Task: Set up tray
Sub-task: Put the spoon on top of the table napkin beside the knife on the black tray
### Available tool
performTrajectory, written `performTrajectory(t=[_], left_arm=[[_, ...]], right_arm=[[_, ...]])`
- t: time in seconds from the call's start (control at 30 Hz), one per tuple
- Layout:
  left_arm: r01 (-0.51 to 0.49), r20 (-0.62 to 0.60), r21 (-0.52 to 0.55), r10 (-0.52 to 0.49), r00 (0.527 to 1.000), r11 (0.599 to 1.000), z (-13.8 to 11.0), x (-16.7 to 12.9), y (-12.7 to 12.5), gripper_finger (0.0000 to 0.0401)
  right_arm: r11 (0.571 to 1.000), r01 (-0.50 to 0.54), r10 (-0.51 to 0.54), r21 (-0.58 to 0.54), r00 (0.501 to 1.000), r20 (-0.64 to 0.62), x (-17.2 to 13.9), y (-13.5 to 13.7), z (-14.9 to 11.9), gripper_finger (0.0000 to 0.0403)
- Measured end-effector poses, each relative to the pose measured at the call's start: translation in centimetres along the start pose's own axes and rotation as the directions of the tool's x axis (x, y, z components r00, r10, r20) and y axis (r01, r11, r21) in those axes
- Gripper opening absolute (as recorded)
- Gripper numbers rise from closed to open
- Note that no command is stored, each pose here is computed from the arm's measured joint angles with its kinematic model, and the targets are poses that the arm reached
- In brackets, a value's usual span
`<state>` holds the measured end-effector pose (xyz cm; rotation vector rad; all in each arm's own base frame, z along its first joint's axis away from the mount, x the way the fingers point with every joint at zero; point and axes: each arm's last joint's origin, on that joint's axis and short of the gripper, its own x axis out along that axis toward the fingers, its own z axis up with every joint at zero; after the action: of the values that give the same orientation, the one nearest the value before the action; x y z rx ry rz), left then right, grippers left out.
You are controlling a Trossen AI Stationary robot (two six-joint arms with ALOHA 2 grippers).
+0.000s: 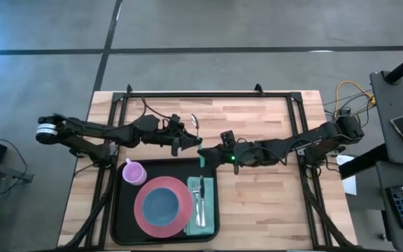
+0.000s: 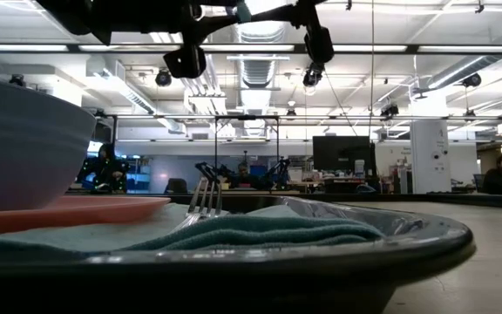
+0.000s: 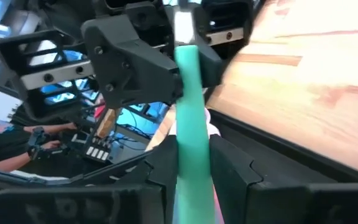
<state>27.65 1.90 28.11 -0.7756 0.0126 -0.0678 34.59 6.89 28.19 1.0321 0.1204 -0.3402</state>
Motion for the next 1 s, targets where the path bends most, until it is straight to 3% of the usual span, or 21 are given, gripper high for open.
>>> performTrajectory(t=[0.17,0.37,0.53,0.77,1.0], left_arm=[[-0.037,-0.009,0.013,0.037,0.999,0.999,-0.2,0.0,0.3,0.0035],[-0.186,-0.054,0.003,0.186,0.981,0.982,-1.0,-0.2,1.4,0.0035],[-0.295,-0.049,-0.096,0.291,0.955,0.951,-1.3,-0.4,2.1,0.0035],[-0.293,0.0,-0.305,0.307,0.952,0.906,0.1,0.0,1.5,0.0035],[-0.363,-0.047,-0.296,0.366,0.929,0.883,1.3,0.5,0.6,0.0035]], right_arm=[[0.993,0.076,-0.074,0.085,0.997,-0.033,-0.1,-0.8,-0.3,0.011],[0.982,0.153,-0.145,0.107,0.986,-0.084,-0.4,-1.3,-1.0,0.015],[0.984,0.153,-0.149,0.094,0.988,-0.049,-0.7,-1.0,-1.4,0.0171],[0.98,0.199,-0.199,0.011,0.98,0.003,-1.1,-1.1,-2.0,0.0173],[0.961,0.26,-0.252,-0.098,0.964,0.087,-1.3,-1.5,-2.0,0.0173]])
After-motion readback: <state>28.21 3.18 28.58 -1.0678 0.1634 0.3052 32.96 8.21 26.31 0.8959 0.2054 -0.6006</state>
